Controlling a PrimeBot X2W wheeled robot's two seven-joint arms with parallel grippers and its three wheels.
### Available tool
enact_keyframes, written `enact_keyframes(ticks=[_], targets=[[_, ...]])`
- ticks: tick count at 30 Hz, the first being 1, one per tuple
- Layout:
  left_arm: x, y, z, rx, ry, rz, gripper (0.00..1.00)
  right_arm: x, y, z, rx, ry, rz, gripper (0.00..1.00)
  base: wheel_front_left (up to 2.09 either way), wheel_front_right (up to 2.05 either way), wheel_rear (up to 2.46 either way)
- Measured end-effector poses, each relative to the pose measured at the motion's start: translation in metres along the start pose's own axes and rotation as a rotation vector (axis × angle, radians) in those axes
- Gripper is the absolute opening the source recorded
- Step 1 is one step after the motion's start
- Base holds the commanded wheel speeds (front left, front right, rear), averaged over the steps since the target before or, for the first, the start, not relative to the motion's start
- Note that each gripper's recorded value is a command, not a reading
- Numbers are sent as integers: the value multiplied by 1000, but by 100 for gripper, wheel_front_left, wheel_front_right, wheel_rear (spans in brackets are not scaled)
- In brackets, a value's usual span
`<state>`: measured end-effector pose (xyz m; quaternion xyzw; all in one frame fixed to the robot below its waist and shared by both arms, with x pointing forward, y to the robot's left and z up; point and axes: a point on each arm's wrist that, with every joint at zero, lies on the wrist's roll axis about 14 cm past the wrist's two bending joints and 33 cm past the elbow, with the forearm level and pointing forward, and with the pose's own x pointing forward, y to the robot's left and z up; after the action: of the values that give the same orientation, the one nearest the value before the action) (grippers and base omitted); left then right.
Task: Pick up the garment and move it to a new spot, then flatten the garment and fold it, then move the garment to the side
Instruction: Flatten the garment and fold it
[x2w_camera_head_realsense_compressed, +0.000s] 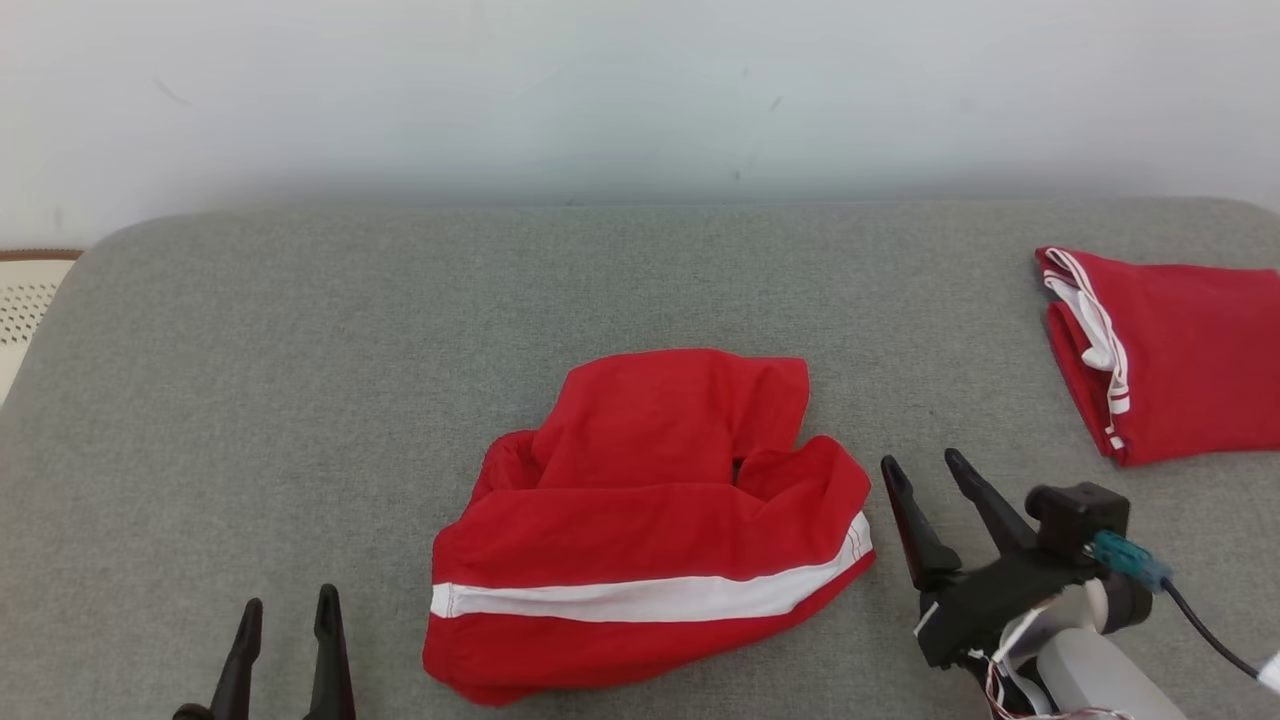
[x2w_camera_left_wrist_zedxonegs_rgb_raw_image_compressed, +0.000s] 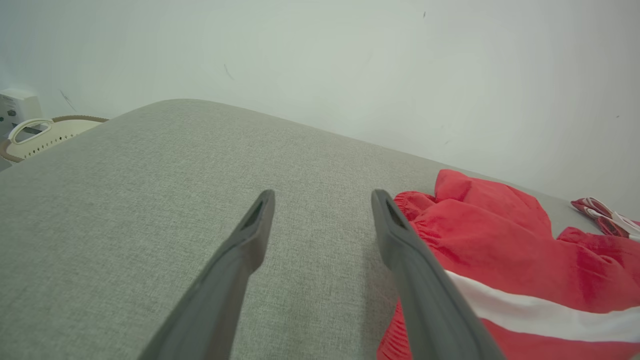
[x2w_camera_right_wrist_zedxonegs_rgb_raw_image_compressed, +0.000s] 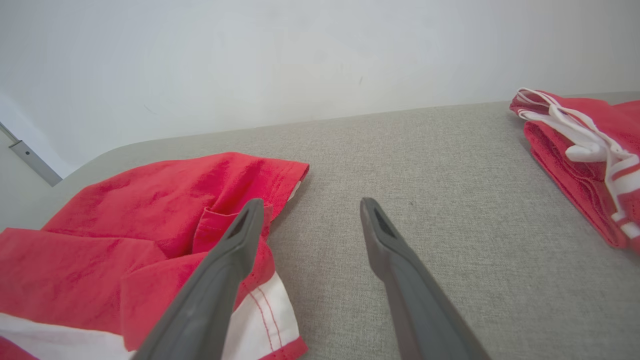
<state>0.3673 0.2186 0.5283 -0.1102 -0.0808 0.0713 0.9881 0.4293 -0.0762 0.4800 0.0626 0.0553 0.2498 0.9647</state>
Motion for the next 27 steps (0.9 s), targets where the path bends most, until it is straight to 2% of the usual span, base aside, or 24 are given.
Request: enact_keyframes(ticks=[15,27], targets=[[-5,8,24,29,-70,21,100,-37,-8,37,-43,-176,-94,100,0,0,0],[-19,7,21,157,-51,-37,100,-65,6,45,-31,-236,-121,100,0,0,0]])
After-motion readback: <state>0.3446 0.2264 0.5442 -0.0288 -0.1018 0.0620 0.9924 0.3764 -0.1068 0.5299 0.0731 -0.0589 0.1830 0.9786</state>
